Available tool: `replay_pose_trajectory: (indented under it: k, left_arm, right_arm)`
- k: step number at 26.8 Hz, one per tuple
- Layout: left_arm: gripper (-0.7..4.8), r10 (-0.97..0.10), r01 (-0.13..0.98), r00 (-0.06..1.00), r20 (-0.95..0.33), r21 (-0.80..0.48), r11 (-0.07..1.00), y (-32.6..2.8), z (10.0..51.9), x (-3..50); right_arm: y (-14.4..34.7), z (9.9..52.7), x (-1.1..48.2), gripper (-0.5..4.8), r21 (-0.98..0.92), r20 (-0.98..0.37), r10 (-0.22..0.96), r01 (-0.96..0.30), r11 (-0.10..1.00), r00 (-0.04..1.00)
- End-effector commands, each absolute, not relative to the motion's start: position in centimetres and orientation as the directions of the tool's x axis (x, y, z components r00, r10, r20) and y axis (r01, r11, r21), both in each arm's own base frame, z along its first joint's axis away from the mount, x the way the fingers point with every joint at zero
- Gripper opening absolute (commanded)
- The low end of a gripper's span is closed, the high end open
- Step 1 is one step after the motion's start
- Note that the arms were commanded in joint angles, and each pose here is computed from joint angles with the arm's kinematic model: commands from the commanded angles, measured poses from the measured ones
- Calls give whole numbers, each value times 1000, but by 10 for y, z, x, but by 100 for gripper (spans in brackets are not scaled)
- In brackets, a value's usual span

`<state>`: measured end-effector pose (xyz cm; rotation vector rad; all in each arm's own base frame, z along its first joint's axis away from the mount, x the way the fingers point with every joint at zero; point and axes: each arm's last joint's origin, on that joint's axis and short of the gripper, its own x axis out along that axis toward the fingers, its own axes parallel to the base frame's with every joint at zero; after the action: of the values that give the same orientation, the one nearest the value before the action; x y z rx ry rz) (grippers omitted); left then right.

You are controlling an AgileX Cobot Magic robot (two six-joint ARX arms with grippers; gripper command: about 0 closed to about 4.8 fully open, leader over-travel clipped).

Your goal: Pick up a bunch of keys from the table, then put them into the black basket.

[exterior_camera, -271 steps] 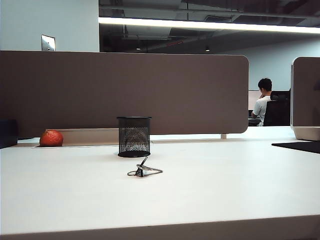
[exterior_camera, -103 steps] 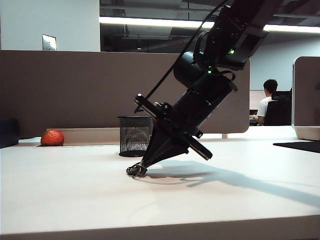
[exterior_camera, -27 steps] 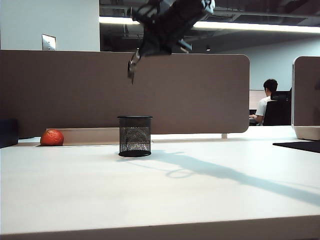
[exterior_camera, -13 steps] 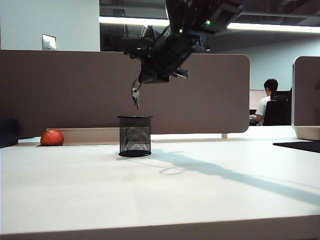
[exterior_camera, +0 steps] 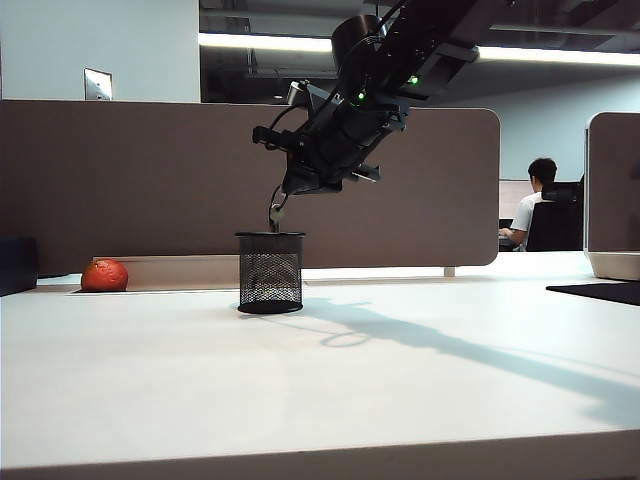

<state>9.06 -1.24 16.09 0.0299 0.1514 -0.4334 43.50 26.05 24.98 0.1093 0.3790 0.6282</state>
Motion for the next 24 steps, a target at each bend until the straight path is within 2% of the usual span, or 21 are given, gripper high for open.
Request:
replay_pose_trajectory:
  k: [1, 10, 14, 24]
  left_arm:
    - [-6, -415, 419, 899, -141, -1, 908, -12, 164, 90]
    - [-6, -416, 420, 899, -141, -1, 908, -12, 164, 90]
    - [-6, -416, 420, 899, -140, -1, 908, -12, 164, 90]
    - [-6, -415, 419, 899, -141, -1, 908, -12, 164, 90]
  right_arm:
    - [261, 257, 435, -9, 209, -280, 596, -558, 803, 752]
    - [261, 258, 435, -3, 210, -280, 597, -559, 802, 752]
    - [261, 258, 434, 115, 211, -278, 598, -560, 802, 752]
    - [261, 259, 434, 116, 212, -278, 601, -562, 799, 749]
